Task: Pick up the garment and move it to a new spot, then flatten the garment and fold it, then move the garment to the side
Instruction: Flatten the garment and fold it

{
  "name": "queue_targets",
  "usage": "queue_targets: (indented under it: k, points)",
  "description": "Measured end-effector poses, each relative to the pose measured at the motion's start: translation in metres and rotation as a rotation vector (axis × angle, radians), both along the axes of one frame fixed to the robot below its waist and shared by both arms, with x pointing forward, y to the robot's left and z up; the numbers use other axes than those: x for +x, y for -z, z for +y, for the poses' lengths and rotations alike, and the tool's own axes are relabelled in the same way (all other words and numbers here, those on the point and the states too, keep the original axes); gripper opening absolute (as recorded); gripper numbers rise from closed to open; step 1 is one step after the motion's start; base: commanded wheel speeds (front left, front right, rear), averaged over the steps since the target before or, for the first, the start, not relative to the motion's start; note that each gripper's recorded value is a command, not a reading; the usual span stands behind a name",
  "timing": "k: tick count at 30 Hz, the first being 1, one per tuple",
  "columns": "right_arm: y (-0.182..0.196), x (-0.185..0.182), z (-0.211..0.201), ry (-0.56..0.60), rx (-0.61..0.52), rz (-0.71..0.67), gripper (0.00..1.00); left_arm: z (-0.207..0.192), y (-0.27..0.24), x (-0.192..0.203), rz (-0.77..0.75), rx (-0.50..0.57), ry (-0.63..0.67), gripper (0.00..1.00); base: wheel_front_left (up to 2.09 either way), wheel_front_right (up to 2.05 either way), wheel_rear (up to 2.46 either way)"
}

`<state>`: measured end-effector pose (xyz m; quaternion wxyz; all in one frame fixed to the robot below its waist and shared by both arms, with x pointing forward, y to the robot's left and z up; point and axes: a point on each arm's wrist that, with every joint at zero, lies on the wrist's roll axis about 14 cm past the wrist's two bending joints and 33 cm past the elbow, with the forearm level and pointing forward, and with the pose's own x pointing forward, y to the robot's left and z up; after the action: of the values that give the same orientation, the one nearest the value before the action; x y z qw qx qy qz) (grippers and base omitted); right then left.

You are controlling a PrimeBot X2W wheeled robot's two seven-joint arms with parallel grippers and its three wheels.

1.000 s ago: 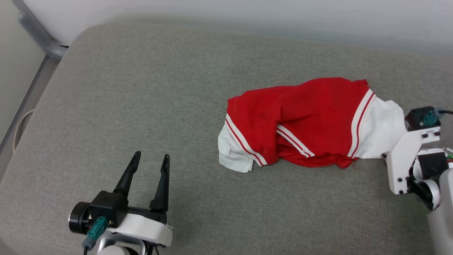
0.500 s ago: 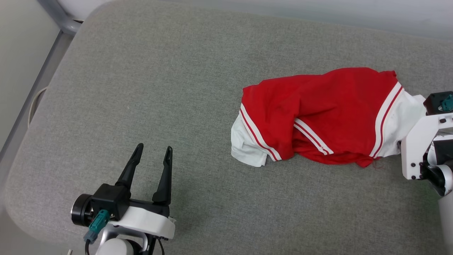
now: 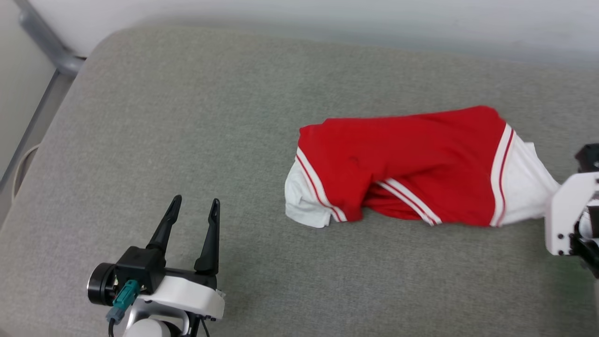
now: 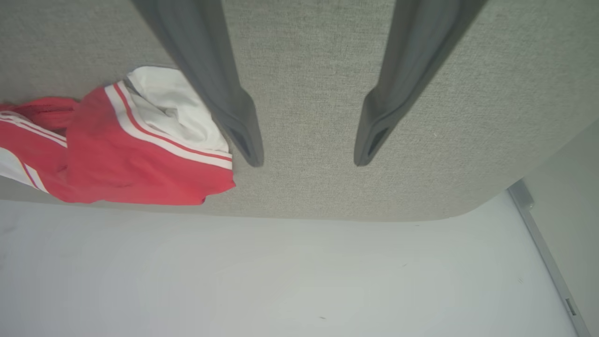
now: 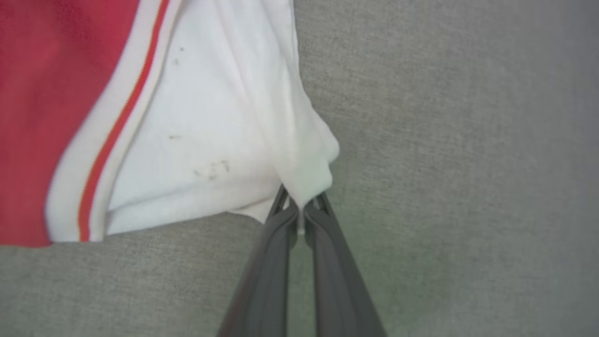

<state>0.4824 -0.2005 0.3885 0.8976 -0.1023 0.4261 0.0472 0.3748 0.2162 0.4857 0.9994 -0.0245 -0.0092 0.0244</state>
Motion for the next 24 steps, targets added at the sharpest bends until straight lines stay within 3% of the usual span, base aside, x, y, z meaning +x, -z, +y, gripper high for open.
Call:
queue_targets:
  k: [12,18,19,20,21,24]
  points:
    - [-0.024,-0.057,-0.115,0.242,-0.098,-0.019,0.00,-0.022,-0.010,0.007,-0.039,-0.013,0.068,1.00,0.00,0.00,0.00]
    - [-0.020,-0.069,-0.134,0.279,-0.136,-0.028,0.00,-0.027,-0.007,0.010,-0.029,-0.011,0.088,1.00,0.00,0.00,0.00]
    - [-0.019,-0.070,-0.134,0.279,-0.140,-0.034,0.07,-0.028,-0.007,0.011,-0.030,-0.011,0.091,1.00,0.00,0.00,0.00]
    - [-0.022,-0.069,-0.136,0.274,-0.151,-0.058,0.81,-0.029,-0.008,0.011,-0.032,-0.010,0.094,1.00,0.00,0.00,0.00]
    - [-0.027,-0.067,-0.139,0.261,-0.181,-0.089,1.00,-0.030,-0.008,0.011,-0.034,-0.009,0.099,1.00,0.00,0.00,0.00]
    - [-0.040,-0.058,-0.133,0.229,-0.178,-0.187,1.00,-0.034,-0.011,0.012,-0.043,-0.012,0.113,1.00,0.00,0.00,0.00]
